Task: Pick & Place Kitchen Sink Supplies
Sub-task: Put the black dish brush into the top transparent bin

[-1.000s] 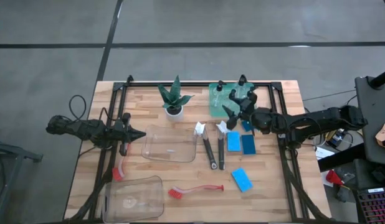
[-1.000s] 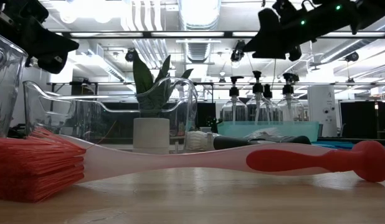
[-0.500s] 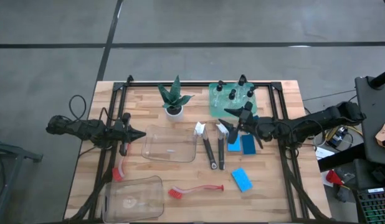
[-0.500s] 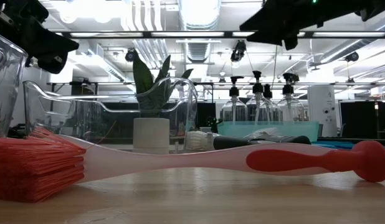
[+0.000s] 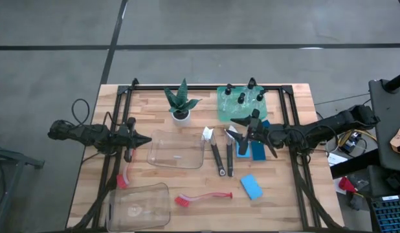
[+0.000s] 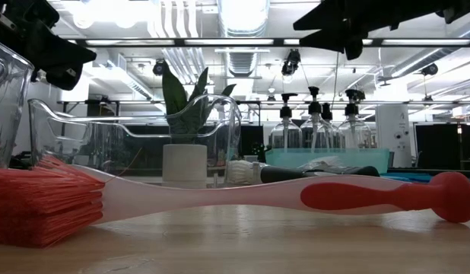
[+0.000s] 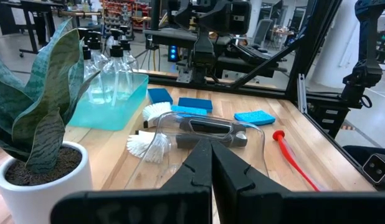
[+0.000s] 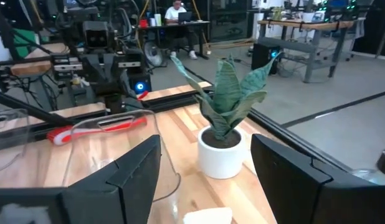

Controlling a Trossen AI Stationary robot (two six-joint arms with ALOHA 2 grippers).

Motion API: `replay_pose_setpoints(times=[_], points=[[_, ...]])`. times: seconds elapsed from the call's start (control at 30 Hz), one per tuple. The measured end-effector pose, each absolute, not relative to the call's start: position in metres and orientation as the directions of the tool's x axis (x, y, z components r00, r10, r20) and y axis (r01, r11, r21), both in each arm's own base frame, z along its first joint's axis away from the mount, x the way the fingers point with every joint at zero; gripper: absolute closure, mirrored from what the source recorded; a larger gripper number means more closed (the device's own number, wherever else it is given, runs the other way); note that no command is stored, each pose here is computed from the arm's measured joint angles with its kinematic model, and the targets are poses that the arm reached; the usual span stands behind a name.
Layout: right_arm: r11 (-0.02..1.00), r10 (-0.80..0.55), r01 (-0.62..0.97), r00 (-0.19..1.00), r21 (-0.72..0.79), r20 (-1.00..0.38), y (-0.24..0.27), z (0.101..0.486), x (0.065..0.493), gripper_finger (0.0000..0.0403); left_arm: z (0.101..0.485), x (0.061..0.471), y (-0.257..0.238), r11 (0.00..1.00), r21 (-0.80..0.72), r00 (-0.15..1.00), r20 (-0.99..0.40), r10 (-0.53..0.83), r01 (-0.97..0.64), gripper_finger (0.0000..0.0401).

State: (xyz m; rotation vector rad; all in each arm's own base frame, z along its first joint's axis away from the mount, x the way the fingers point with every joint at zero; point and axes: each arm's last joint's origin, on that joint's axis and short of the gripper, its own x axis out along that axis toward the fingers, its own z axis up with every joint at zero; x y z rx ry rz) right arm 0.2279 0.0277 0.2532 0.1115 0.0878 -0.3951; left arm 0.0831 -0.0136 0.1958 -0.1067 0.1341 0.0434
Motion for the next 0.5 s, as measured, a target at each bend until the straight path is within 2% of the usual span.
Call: replay_pose_setpoints(times=[0.33, 0.5], points=[[0.963, -0.209, 0.226, 0.971, 0.149, -0.117, 0.037, 0.253, 0.229, 0.0159, 0.196, 0.083, -0.014, 0.993, -0.103, 0.990, -0.135, 0.036, -0.050, 0.0401], [0.969, -0.171, 0.189, 0.978, 0.160, -0.117, 0.044, 0.253, 0.227, 0.0164, 0.196, 0.083, -0.014, 0.993, -0.103, 0.990, -0.136, 0.036, -0.050, 0.0401]])
